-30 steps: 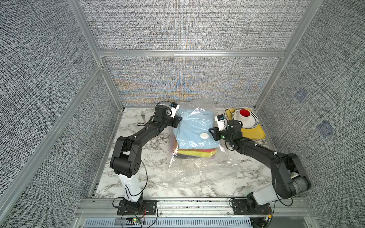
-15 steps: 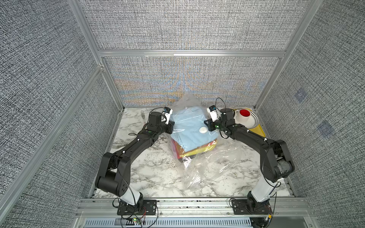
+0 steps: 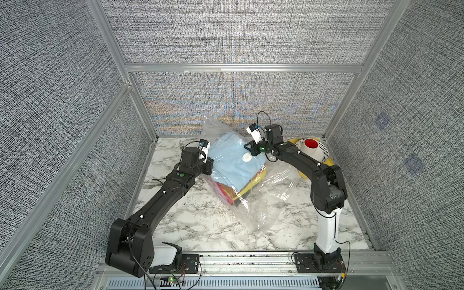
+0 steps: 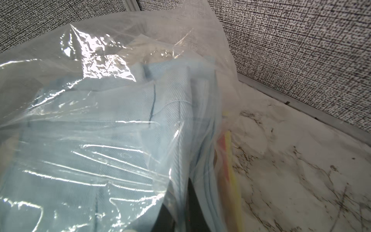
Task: Take the trousers out of the vacuum bag
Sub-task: Adjust the vacuum bag at the center of the board.
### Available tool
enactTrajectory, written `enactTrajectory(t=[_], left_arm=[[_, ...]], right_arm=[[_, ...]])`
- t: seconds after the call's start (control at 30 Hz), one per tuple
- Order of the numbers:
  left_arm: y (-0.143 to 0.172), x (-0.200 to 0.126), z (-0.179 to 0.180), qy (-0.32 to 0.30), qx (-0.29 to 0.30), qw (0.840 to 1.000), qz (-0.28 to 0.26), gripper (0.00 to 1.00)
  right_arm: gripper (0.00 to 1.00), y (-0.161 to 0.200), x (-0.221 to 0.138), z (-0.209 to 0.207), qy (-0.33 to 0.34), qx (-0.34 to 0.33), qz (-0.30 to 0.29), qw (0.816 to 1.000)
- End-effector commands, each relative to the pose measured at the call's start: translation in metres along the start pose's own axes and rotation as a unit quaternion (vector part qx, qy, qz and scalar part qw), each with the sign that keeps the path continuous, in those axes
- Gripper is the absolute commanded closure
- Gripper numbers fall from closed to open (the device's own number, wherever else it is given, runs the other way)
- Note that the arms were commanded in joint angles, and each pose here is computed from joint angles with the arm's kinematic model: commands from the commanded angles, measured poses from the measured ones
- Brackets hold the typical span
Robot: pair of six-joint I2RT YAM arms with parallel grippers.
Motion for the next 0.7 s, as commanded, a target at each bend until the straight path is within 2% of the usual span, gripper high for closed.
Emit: enactTrajectory(t=[0.0,0.2,0.47,0.53,0.63,0.67], left_arm=[[0.003,-0.012,0.021,-0.099,0.012,0.995,0.007,1.0],[0.003,-0.032,0.035,-0.155,0.009,0.988,-0.014,1.0],[0.007,-0.039,0.037,-0.157,-0.001,0.988,-0.013,1.0],[0.007,-0.038,0.037,-0.157,-0.001,0.988,-0.011,1.0],[0.005,-0.039,0.037,-0.154,-0.002,0.988,-0.012,1.0],[0.005,-0.039,0.036,-0.152,-0.001,0.988,-0.012,0.95]], right_arm=[[0.93,-0.016,0.006,0.001,0.018,-0.017,-0.017,1.0],[0.93,-0.03,0.024,0.022,-0.009,-0.034,-0.028,0.999],[0.89,-0.04,0.021,0.026,0.003,-0.036,-0.036,0.999],[0.83,-0.045,0.01,0.025,0.013,-0.034,-0.04,0.999],[0.58,-0.049,-0.012,0.025,0.033,-0.034,-0.046,0.998],[0.5,-0.048,-0.022,0.025,0.044,-0.034,-0.05,0.997]])
Point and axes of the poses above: each gripper's point midway between its finger pads, its own x axis out along the fingers, its own z axis along the line the jaws close on, y = z × x, the point moved 7 cm from there along -x, back along the fingers, and after that the axes turned 4 degrees about -x, right-handed, at the moved point
